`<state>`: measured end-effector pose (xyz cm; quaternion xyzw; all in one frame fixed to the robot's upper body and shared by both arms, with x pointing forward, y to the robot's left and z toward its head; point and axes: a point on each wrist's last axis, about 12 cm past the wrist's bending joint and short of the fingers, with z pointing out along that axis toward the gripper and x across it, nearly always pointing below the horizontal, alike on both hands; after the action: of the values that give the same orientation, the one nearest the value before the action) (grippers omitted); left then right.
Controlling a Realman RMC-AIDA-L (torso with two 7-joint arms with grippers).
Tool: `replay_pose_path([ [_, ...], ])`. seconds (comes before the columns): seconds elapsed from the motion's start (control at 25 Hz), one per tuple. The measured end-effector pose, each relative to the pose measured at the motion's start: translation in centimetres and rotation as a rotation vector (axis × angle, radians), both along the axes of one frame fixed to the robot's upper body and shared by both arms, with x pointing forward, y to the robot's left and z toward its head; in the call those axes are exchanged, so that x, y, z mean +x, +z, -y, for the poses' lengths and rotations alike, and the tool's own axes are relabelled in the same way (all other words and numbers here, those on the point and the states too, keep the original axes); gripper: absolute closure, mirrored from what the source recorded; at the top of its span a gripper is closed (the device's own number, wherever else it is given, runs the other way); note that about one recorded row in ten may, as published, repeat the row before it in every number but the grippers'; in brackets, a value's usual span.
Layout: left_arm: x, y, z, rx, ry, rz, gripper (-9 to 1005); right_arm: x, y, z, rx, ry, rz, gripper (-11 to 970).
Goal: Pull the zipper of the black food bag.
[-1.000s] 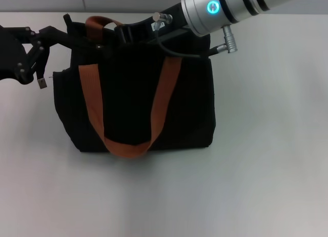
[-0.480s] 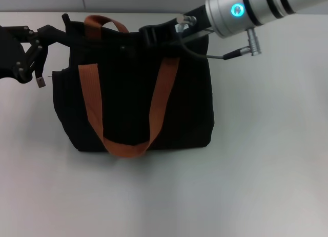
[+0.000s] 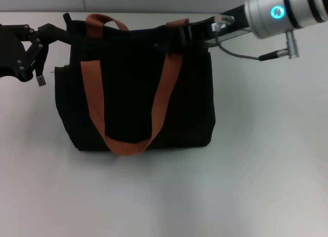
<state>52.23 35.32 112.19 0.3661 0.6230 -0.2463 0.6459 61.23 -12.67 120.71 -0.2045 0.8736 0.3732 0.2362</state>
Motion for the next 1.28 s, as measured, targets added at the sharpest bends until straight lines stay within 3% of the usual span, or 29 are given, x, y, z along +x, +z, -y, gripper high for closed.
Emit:
replay_pose_path([
  [0.36,0.0,0.0,-0.1,0.002,0.004,-0.001,879,-0.8,0.3,3.1,0.015,-0.072,0.011,960],
  [0.92,-0.1,-0.1,0.0,0.0,0.004,-0.001,874,-1.1,0.2,4.0,0.056,-0.084,0.016,962],
  [1.12,-0.1,-0.2,0.0,-0.004,0.004,-0.004,871,-1.9,0.4,5.3,0.202,-0.038,0.091,960],
  [1.28,-0.2,-0.3,0.1,-0.008,0.002,-0.008,870,-3.0,0.3,7.7,0.382,-0.021,0.225,869],
])
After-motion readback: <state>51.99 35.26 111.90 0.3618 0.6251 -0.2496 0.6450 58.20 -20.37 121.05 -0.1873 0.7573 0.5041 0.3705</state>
